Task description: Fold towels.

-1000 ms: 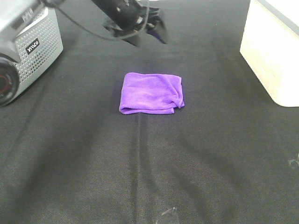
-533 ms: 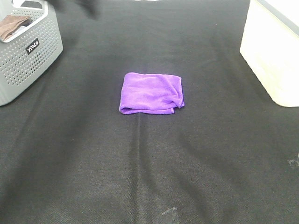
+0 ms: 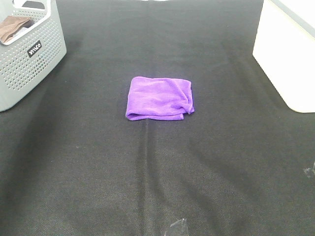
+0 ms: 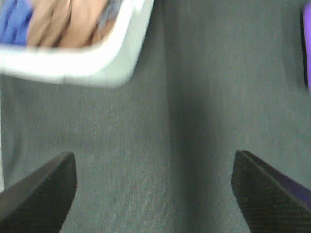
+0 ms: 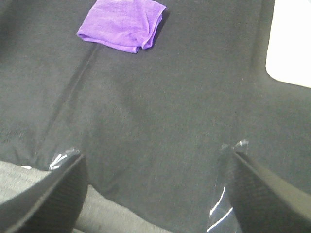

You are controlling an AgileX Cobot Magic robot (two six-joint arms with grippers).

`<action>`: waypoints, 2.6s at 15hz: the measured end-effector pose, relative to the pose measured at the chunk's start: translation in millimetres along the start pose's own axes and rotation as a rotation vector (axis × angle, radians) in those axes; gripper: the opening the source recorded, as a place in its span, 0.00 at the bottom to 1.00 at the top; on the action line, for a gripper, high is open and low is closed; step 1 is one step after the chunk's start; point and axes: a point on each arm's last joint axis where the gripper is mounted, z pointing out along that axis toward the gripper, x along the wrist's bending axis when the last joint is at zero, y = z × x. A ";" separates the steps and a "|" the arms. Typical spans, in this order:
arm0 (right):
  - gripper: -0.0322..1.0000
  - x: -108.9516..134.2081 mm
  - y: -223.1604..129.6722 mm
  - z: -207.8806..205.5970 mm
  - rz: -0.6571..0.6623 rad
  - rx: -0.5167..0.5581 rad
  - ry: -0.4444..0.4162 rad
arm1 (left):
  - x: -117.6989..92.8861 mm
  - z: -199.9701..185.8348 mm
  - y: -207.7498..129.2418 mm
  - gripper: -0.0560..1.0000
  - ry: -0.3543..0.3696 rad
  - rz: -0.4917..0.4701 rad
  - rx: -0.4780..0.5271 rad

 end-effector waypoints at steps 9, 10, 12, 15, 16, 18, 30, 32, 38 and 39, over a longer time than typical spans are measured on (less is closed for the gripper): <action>0.76 17.0 -112.0 -25.3 -0.039 -0.266 -0.032 | -5.1 -102.1 -232.0 0.81 0.004 -0.028 -0.391; 0.76 17.4 -118.8 -22.3 -0.039 -0.270 -0.032 | -5.3 -101.1 -246.5 0.81 0.008 -0.028 -0.419; 0.76 16.1 -124.2 -10.9 -0.033 -0.233 -0.030 | -5.1 -94.4 -278.2 0.81 0.022 -0.026 -0.479; 0.76 12.0 -136.3 16.9 -0.014 -0.126 -0.034 | -6.4 -81.2 -316.6 0.81 0.022 -0.028 -0.545; 0.76 11.2 -138.7 21.3 -0.013 -0.106 -0.038 | -7.5 -74.5 -325.3 0.81 0.013 -0.029 -0.551; 0.76 7.4 -135.9 30.0 -0.014 -0.157 -0.067 | -12.0 -61.8 -326.4 0.81 -0.035 -0.023 -0.531; 0.76 7.2 -135.4 32.9 0.011 -0.167 -0.070 | -15.7 -54.8 -318.5 0.80 -0.079 -0.022 -0.605; 0.76 7.2 -135.4 32.9 0.011 -0.167 -0.070 | -16.5 -54.9 -318.4 0.80 -0.088 -0.023 -0.606; 0.76 7.2 -135.4 32.9 0.011 -0.167 -0.070 | -16.5 -54.9 -318.4 0.80 -0.088 -0.023 -0.606; 0.76 7.2 -135.4 32.9 0.011 -0.167 -0.070 | -16.5 -54.9 -318.4 0.80 -0.088 -0.023 -0.606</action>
